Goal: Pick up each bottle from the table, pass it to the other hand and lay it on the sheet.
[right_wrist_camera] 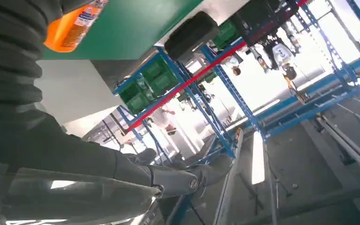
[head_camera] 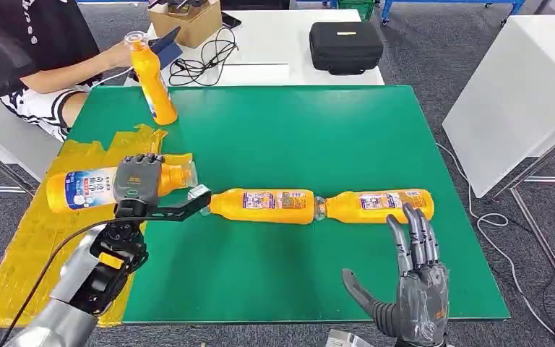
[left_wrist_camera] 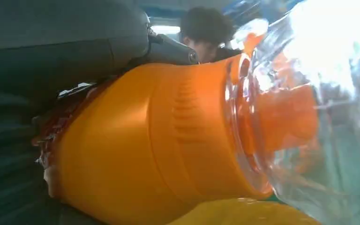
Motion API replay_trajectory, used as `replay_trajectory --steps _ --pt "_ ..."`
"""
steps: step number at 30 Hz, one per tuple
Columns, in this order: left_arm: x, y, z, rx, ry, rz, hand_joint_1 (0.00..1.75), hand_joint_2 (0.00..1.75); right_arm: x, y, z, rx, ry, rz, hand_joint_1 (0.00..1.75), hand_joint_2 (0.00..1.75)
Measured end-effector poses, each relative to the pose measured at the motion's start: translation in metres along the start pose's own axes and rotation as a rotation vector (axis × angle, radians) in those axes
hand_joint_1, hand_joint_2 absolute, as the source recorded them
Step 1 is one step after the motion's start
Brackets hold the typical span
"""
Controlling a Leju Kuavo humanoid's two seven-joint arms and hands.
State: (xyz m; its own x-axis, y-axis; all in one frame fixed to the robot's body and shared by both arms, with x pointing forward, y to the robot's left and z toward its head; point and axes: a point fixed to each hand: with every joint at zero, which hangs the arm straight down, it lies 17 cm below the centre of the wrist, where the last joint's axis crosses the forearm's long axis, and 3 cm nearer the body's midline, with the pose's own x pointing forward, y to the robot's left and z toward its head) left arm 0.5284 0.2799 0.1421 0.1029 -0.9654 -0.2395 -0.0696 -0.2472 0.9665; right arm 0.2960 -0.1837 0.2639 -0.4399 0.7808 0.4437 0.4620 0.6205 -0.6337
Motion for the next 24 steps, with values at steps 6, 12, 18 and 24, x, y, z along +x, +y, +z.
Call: replay_trajectory --steps 6,12,18,24 --pt "-0.024 -0.023 -0.01 -0.048 0.052 -0.011 1.75 1.75 -0.005 0.001 0.003 0.01 0.028 0.001 0.0 1.75" --pt "-0.029 -0.035 -0.01 -0.075 0.063 -0.018 1.75 1.75 -0.006 0.001 0.003 0.008 0.033 0.001 0.0 1.75" --pt "-0.03 -0.04 -0.01 -0.089 0.065 -0.023 1.75 1.75 -0.006 0.001 0.003 0.006 0.036 0.0 0.0 1.75" --pt "-0.034 -0.045 -0.009 -0.102 0.073 -0.022 1.75 1.75 -0.007 0.002 0.003 0.014 0.042 -0.01 0.0 1.75"
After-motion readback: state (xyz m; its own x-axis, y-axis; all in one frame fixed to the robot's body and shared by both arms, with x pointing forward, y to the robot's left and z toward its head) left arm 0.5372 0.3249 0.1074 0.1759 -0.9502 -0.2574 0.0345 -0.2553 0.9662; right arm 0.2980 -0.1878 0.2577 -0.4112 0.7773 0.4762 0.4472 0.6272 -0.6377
